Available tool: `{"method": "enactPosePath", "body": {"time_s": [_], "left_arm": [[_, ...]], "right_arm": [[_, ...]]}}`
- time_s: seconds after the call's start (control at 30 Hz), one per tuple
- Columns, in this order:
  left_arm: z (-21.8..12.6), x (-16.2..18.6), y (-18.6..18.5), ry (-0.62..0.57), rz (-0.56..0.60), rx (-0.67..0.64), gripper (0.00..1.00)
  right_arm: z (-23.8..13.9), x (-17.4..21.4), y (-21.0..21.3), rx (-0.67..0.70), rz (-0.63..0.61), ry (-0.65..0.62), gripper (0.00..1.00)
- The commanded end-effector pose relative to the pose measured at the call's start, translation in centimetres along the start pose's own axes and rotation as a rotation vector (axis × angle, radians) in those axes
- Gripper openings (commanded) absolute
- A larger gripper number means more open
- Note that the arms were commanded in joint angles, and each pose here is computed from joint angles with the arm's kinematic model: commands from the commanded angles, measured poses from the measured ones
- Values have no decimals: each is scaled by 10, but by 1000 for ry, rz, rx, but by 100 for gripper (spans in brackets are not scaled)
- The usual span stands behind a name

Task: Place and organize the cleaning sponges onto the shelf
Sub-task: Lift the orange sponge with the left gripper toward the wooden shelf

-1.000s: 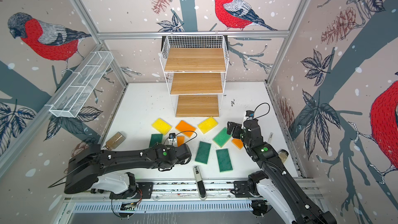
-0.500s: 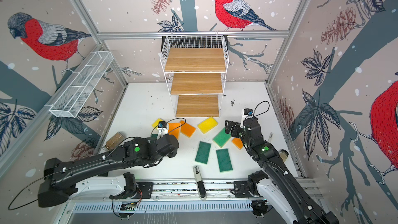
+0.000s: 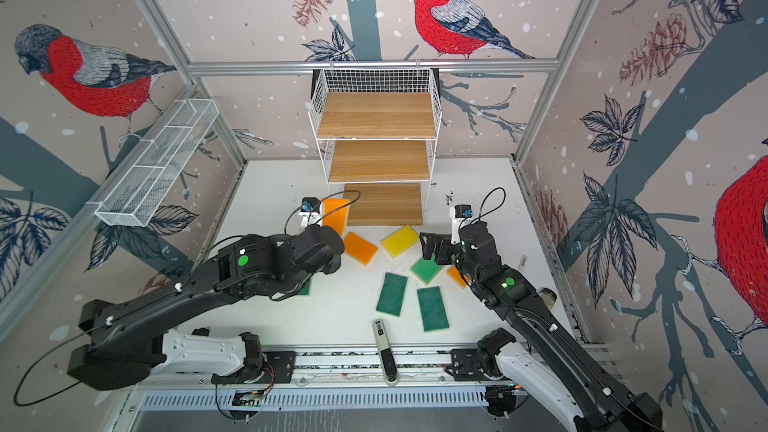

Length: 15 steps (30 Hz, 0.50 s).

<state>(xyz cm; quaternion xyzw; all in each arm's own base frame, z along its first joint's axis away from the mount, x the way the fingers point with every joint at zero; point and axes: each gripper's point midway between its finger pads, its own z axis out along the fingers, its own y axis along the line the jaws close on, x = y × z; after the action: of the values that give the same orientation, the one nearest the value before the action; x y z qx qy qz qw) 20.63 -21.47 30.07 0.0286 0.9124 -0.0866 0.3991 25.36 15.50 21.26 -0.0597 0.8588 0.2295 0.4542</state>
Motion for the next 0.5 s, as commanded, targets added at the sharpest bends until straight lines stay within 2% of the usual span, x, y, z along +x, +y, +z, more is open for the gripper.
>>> {"method": "enactPosePath", "body": {"time_s": [0.0, 0.47], "left_arm": [[-6, -28, -2, -64, 53, 0, 61], [-13, -154, -18, -207, 119, 29, 62]], "right_arm": [[-4, -10, 5, 8, -37, -23, 100], [-10, -28, 42, -65, -140, -57, 100]]}}
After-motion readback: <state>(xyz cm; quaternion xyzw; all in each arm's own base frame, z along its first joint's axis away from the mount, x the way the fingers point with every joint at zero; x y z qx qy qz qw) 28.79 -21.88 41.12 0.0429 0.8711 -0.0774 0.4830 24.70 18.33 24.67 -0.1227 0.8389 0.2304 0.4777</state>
